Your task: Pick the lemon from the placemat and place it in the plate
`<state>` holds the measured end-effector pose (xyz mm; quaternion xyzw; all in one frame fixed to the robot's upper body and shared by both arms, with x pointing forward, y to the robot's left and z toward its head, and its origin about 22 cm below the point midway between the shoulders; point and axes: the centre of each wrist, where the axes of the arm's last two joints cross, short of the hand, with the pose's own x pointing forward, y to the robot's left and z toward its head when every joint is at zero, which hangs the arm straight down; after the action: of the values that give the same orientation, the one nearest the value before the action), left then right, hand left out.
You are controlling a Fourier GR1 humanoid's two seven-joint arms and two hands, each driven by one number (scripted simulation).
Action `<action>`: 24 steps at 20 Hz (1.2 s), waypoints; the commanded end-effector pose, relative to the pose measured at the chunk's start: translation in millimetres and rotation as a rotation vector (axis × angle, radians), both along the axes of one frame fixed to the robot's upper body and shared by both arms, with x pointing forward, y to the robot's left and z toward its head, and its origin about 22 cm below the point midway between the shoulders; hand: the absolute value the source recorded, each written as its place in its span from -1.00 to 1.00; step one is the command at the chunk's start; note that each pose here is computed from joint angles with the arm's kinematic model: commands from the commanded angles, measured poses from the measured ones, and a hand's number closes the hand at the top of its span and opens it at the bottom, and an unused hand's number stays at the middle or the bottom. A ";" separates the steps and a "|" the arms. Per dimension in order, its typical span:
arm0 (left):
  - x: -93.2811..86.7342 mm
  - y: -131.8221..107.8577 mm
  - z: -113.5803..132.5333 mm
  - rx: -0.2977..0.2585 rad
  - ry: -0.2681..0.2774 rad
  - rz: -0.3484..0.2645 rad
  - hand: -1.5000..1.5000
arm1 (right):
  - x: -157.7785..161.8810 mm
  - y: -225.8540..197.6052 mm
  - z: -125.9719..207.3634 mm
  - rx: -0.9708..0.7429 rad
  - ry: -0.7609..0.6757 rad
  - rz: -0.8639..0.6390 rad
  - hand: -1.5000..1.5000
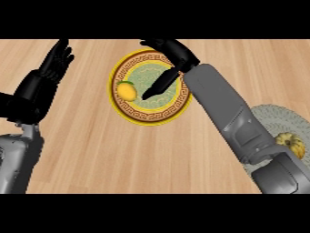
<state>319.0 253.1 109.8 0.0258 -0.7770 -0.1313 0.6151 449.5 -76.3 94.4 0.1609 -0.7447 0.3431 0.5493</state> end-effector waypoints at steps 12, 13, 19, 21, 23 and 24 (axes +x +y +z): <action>-6.0 -10.5 4.2 -0.007 -0.017 -0.009 0.00 | 21.1 -144.9 23.6 0.089 -0.008 -0.061 -1.00; -5.0 -3.3 8.9 -0.013 -0.030 -0.011 0.00 | 21.6 -143.9 24.9 0.082 -0.011 -0.065 -1.00; -2.7 -18.8 10.1 0.000 -0.029 -0.035 0.00 | 21.0 -177.6 36.5 0.068 -0.030 -0.074 -1.00; -4.5 -8.0 6.6 0.003 -0.020 -0.032 0.00 | 20.3 -185.1 38.5 0.072 -0.038 -0.081 -1.00; -1.7 -10.6 7.9 -0.003 -0.027 -0.027 0.00 | 19.5 -192.7 40.7 0.059 -0.050 -0.085 -1.00; -2.9 -9.8 17.3 0.003 -0.027 -0.033 0.00 | 17.1 -195.0 33.0 0.062 -0.062 -0.093 -1.00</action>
<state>315.9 242.7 119.9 0.0169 -0.7851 -0.1398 0.6032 470.1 -257.3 131.9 0.1127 -0.7680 0.2976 0.5557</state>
